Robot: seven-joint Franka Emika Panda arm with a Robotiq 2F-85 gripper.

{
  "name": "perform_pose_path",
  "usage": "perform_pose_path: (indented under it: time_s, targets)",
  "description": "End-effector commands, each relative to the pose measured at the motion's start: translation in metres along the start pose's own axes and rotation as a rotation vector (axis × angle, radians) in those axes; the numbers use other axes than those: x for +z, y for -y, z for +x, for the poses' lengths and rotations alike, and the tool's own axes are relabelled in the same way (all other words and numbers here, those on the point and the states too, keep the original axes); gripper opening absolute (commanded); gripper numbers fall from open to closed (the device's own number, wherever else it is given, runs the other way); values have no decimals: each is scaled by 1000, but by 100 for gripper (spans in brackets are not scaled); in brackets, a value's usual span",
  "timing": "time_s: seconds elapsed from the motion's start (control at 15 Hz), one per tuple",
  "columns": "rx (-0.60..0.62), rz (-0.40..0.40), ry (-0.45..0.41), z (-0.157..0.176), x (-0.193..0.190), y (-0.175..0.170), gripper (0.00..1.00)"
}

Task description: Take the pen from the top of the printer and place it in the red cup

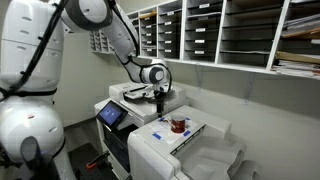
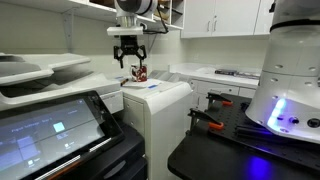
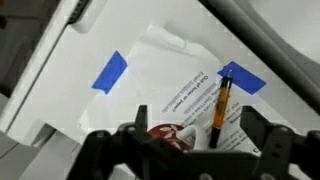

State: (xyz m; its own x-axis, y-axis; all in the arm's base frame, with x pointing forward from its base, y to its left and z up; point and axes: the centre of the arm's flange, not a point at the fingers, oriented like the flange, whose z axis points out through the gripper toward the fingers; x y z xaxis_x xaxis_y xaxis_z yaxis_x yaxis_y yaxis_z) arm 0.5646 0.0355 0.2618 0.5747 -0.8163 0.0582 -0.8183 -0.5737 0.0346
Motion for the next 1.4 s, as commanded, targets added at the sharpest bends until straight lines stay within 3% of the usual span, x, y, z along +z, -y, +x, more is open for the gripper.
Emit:
perform_pose_path:
  time_s: [0.0,0.47,0.67,0.87,1.0,1.33]
  targets:
    - [41,-15,22,10,16,28,100]
    - [26,-23,34,21,50,63,100]
    - [32,-28,39,24,62,75,93]
    - [33,-38,30,27,72,83,78]
    - [33,-43,27,28,77,85,57]
    - [13,-25,14,22,70,91,20]
